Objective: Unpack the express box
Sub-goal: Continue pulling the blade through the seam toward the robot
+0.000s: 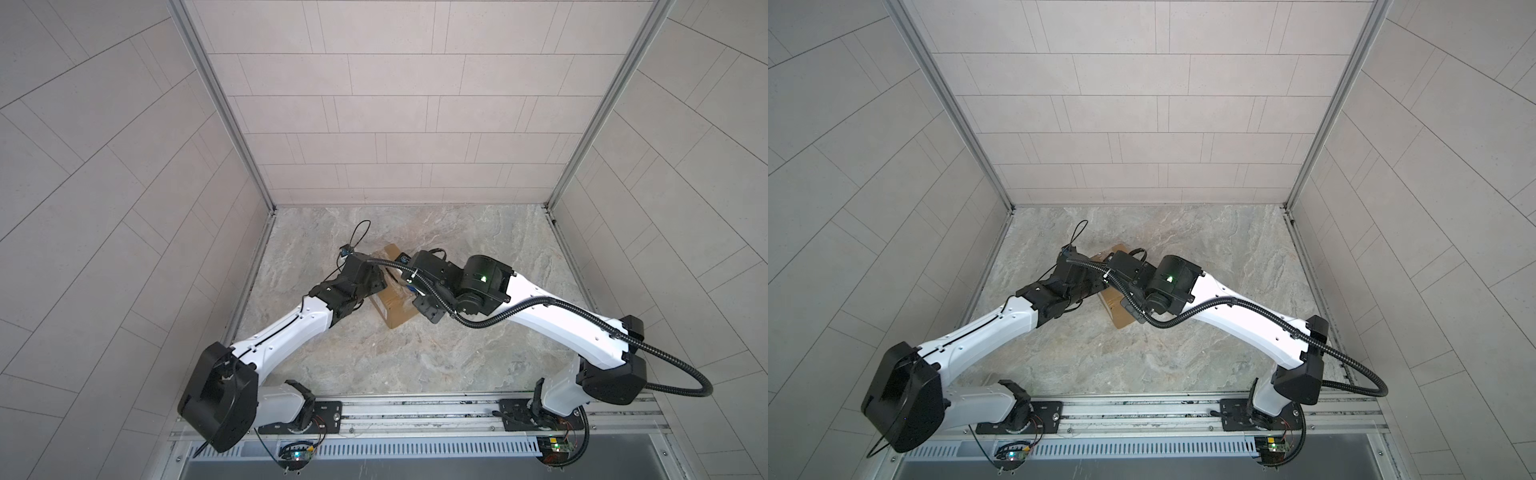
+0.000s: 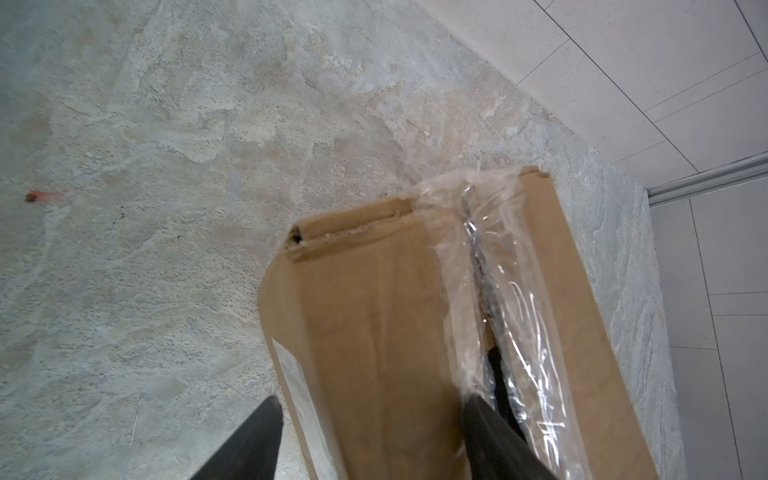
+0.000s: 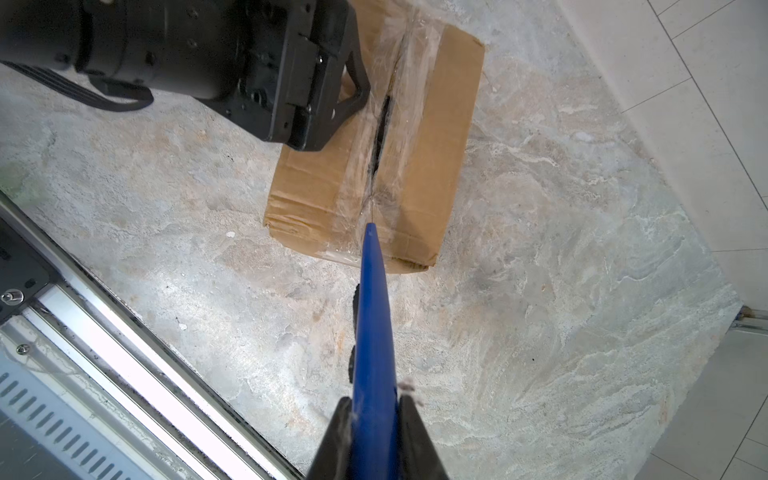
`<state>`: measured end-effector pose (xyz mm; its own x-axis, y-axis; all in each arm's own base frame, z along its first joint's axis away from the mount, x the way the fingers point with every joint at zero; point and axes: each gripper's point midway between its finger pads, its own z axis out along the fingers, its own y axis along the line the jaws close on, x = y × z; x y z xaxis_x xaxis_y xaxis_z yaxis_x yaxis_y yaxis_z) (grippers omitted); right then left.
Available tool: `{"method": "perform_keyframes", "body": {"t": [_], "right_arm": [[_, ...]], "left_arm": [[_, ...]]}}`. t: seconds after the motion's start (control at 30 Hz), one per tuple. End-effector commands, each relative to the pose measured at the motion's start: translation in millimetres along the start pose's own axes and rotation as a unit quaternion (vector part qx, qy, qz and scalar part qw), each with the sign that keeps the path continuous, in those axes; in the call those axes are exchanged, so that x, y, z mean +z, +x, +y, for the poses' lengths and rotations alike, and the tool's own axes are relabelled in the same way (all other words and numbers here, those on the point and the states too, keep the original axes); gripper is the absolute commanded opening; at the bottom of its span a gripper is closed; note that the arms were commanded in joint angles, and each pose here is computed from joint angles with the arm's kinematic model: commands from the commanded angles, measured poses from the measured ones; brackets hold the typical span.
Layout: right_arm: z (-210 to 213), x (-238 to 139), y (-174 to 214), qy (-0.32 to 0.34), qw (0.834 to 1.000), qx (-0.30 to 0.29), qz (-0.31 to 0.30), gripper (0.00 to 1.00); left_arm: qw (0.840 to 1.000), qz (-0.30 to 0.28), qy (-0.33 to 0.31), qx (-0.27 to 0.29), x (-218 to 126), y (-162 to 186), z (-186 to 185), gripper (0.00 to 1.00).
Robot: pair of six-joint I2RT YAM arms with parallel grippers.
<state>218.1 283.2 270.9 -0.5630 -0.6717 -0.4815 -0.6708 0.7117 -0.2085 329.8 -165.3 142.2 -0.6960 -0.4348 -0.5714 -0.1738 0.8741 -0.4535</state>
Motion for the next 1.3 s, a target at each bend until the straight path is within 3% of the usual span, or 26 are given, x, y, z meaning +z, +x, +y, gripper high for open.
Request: {"method": "perform_keyframes", "body": {"t": [0.0, 0.4, 0.83, 1.03, 1.27], "right_arm": [[3, -2, 20, -0.009, 0.999, -0.009, 0.035, 0.00], [24, 35, 1, -0.023, 0.999, -0.008, 0.035, 0.00], [3, -2, 35, -0.001, 0.994, -0.020, 0.105, 0.00], [3, -10, 36, -0.015, 0.995, -0.028, 0.097, 0.00], [17, 7, 17, -0.032, 0.997, -0.029, 0.064, 0.00]], "left_arm": [[0.993, 0.039, -0.106, 0.021, 6, 28, 55, 0.71], [0.995, 0.034, -0.096, 0.018, 3, 25, 51, 0.71], [0.992, 0.027, -0.120, 0.021, 3, 25, 62, 0.70], [0.992, 0.029, -0.120, 0.021, 4, 25, 61, 0.70], [0.993, 0.029, -0.114, 0.018, 3, 24, 58, 0.70]]}}
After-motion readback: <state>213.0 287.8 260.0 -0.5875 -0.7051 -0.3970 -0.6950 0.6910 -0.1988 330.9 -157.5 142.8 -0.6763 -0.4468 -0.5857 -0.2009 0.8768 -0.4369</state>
